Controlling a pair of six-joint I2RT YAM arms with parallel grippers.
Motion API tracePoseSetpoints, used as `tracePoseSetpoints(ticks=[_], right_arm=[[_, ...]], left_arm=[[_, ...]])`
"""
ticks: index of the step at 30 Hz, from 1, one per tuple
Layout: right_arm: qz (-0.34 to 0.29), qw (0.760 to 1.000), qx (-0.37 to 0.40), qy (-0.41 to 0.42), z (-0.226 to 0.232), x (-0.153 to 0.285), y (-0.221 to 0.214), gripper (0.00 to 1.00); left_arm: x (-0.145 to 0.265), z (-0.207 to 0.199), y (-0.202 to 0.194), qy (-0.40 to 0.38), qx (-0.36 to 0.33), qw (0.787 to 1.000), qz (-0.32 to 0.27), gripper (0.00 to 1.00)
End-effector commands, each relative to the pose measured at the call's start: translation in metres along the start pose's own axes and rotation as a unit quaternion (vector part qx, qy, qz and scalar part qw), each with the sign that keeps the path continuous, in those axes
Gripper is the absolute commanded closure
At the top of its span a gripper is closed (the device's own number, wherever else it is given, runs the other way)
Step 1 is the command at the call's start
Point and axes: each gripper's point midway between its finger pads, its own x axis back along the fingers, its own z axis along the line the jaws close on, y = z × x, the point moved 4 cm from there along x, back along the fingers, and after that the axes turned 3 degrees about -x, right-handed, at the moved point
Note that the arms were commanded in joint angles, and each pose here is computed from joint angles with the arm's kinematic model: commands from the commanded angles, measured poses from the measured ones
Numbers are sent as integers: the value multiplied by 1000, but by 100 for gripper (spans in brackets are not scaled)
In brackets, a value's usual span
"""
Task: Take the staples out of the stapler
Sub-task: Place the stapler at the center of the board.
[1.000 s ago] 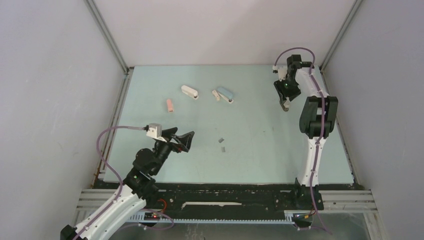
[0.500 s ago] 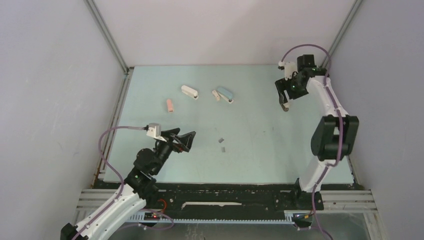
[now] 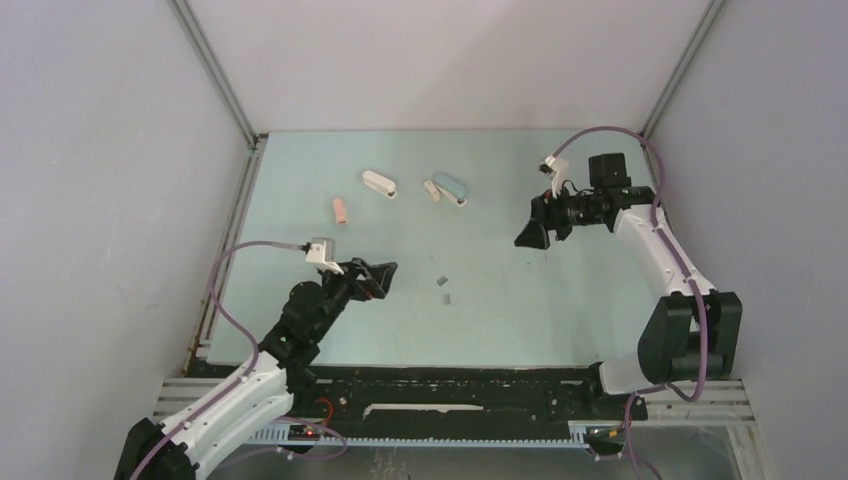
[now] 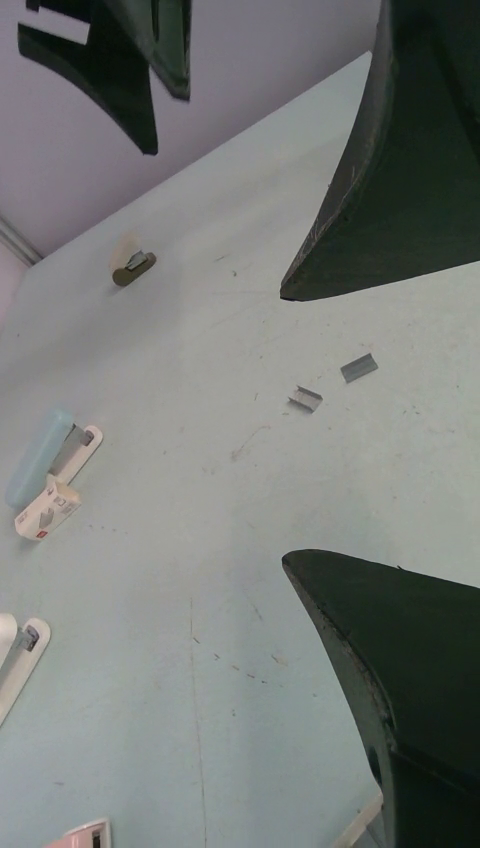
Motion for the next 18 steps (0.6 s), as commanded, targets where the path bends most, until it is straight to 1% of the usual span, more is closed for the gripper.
tracePoseSetpoints(ticks=[1, 5, 10, 17, 18], right_arm=[[-71, 991, 44, 108, 39, 9, 25, 18], [-71, 987, 52, 137, 50, 7, 24, 18], [-63, 985, 64, 147, 58, 2, 23, 18], [-58, 985, 69, 146, 60, 0, 22, 18], [-58, 985, 69, 146, 60, 0, 22, 18]], left_arm=[[-10, -15, 40, -17, 20, 999, -47, 0], [-18, -9, 47, -13, 37, 998, -51, 0], [-31, 5, 56, 2, 69, 996, -55, 0], [-47, 22, 69, 46, 104, 992, -57, 0], [-49, 27, 70, 66, 107, 990, -59, 0]])
